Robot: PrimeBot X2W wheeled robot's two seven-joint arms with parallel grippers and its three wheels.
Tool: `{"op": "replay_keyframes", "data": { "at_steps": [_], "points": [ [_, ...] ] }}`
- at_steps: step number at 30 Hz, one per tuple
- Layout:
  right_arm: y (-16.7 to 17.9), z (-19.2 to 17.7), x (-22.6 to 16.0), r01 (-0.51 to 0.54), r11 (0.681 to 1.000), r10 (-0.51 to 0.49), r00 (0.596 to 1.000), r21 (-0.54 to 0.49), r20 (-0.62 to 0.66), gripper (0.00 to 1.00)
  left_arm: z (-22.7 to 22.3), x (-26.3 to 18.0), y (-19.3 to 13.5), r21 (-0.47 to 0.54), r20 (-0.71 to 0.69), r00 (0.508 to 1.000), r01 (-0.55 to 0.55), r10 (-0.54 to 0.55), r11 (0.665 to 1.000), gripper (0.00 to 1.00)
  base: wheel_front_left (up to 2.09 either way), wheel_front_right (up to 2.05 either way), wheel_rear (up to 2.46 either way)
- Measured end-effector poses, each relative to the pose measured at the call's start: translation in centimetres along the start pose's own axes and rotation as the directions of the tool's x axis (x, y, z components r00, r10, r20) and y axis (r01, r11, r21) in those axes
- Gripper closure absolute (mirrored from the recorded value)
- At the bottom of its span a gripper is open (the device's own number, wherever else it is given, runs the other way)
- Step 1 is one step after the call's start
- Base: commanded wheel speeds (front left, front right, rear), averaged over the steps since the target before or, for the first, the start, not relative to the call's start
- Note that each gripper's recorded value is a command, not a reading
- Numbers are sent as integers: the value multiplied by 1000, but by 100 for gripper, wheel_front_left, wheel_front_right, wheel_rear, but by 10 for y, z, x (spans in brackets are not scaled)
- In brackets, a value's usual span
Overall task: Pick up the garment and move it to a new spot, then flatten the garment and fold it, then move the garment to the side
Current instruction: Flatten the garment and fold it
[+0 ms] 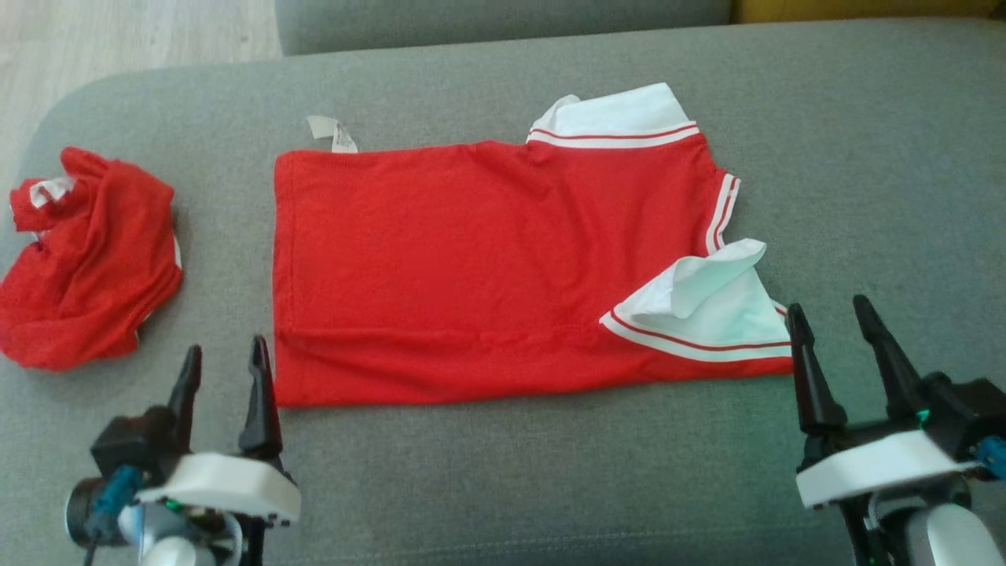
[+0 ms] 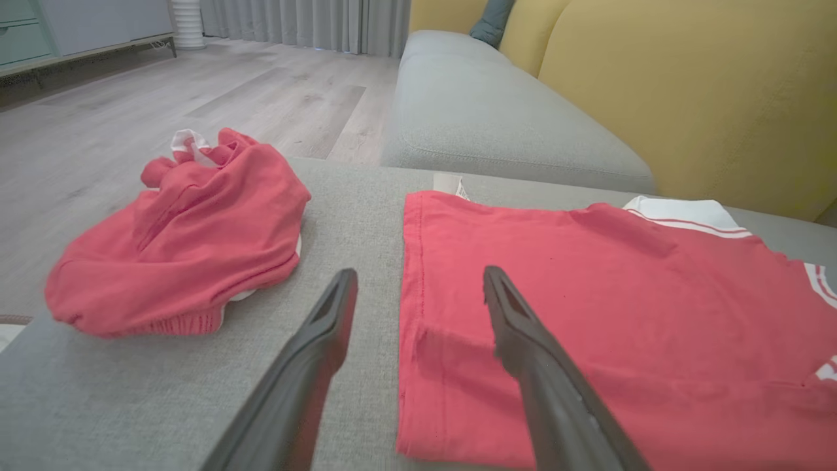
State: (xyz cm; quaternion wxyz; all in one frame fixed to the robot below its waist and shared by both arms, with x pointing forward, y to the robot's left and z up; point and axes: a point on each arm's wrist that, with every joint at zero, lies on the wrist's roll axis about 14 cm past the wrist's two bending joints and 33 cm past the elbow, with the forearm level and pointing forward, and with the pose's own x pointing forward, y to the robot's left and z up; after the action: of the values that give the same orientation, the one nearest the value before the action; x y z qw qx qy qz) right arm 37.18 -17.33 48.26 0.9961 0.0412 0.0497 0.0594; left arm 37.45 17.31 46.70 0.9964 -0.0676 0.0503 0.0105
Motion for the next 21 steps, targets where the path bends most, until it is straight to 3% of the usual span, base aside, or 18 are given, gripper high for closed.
{"op": "replay_keyframes", "data": {
  "at_steps": [14, 21],
  "points": [
    [-2, 1, -6, 13, 1000, -12, 1000, 13, -16, 0, -10, -9, -6, 23, -31, 999, 23, -22, 999, 0, 0, 0, 0],
    [-4, -50, -6, 14, 999, -6, 974, 31, -226, 0, -53, -1, -12, 24, -207, 976, 78, -72, 997, 0, 0, 0, 0]
  ]
}}
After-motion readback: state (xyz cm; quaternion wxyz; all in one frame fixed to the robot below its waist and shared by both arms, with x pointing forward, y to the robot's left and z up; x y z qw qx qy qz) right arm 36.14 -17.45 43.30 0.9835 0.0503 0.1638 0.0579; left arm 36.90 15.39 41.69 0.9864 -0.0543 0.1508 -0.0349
